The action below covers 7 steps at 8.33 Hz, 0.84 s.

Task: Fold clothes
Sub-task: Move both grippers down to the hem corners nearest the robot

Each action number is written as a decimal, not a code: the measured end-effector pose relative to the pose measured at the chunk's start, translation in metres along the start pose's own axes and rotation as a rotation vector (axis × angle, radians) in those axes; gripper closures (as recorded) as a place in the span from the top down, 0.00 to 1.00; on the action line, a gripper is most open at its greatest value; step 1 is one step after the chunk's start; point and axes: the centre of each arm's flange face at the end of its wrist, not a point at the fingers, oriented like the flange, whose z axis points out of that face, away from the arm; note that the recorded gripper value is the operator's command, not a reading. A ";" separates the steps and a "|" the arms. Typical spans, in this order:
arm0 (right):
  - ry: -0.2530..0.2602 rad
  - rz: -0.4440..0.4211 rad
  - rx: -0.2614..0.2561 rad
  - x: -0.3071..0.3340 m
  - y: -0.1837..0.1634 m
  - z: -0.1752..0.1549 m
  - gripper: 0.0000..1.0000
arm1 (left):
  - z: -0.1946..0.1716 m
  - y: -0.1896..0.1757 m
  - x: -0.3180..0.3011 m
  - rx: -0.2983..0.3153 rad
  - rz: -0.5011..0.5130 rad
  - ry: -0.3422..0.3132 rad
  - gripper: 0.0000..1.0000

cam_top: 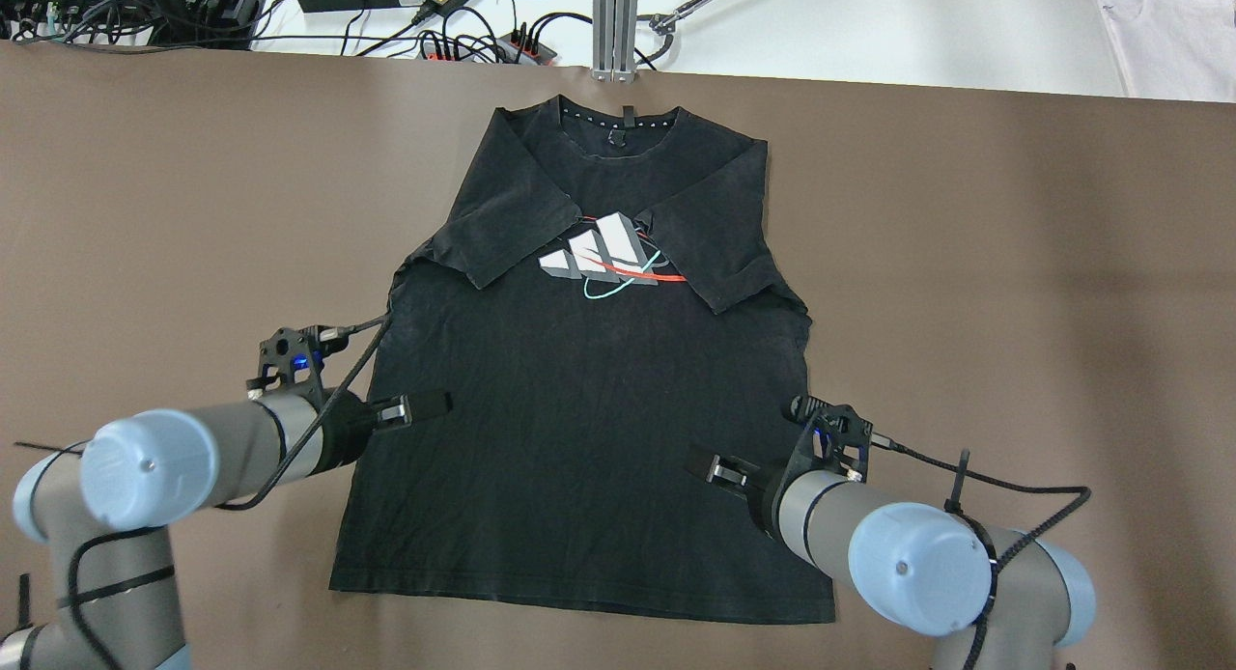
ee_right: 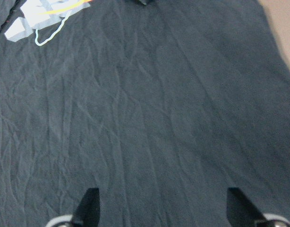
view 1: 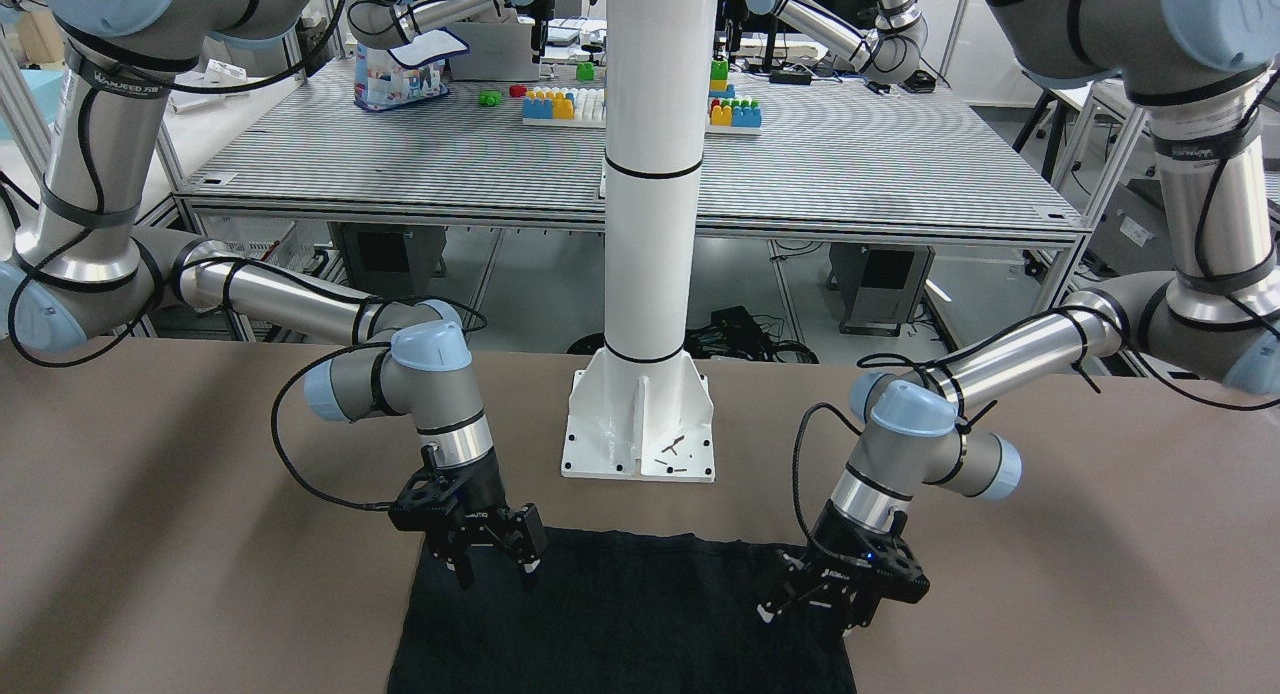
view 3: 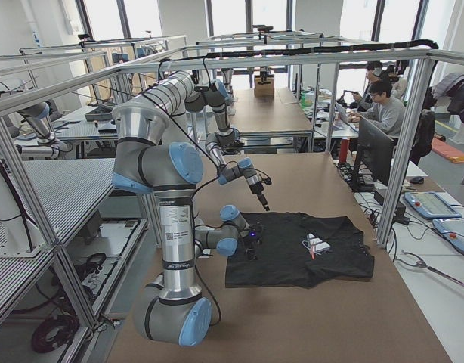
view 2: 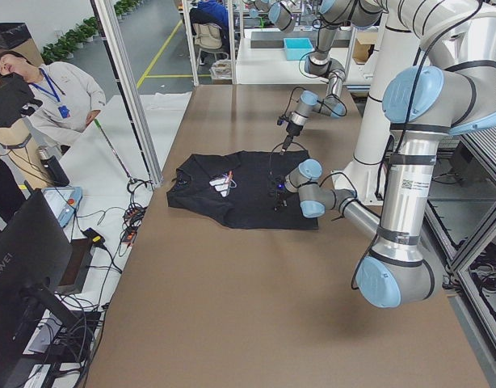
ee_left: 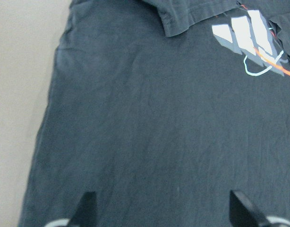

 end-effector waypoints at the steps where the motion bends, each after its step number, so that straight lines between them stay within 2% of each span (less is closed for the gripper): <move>1: 0.022 0.048 -0.015 0.019 0.013 -0.004 0.94 | -0.023 0.024 -0.017 -0.021 -0.027 -0.005 1.00; 3: 0.040 0.068 -0.016 0.050 0.042 -0.016 0.94 | -0.049 0.070 -0.036 -0.049 -0.068 -0.017 1.00; 6: 0.054 0.073 -0.007 0.089 0.079 -0.039 0.94 | -0.053 0.118 -0.070 -0.081 -0.071 -0.078 0.99; 7: 0.061 0.068 -0.003 0.095 0.082 -0.040 0.95 | -0.054 0.124 -0.085 -0.088 -0.059 -0.105 0.87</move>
